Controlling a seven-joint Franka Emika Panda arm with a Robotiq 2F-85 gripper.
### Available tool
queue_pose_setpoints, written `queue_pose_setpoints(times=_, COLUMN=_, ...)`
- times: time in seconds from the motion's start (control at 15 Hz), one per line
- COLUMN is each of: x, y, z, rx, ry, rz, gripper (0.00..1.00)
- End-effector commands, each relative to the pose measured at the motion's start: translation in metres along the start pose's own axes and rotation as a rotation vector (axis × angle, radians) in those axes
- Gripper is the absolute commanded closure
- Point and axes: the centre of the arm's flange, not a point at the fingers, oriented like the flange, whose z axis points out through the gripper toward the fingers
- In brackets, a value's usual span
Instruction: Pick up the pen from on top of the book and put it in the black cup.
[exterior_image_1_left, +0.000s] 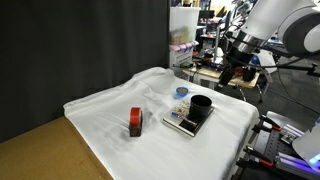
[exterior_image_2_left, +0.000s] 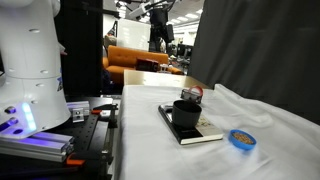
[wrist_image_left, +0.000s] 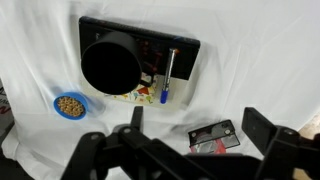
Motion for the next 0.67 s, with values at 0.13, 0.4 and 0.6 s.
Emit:
queue_pose_setpoints(times=0.13, x=0.019, y=0.000, z=0.039, rx=0.025, ry=0.035, rz=-0.030, gripper=0.00)
queue_pose_setpoints(times=0.4, x=0.026, y=-0.007, z=0.062, rx=0.055, ry=0.046, rz=-0.023, gripper=0.00)
queue_pose_setpoints(times=0.6, x=0.022, y=-0.009, z=0.076, rx=0.059, ry=0.022, rz=-0.019, gripper=0.00)
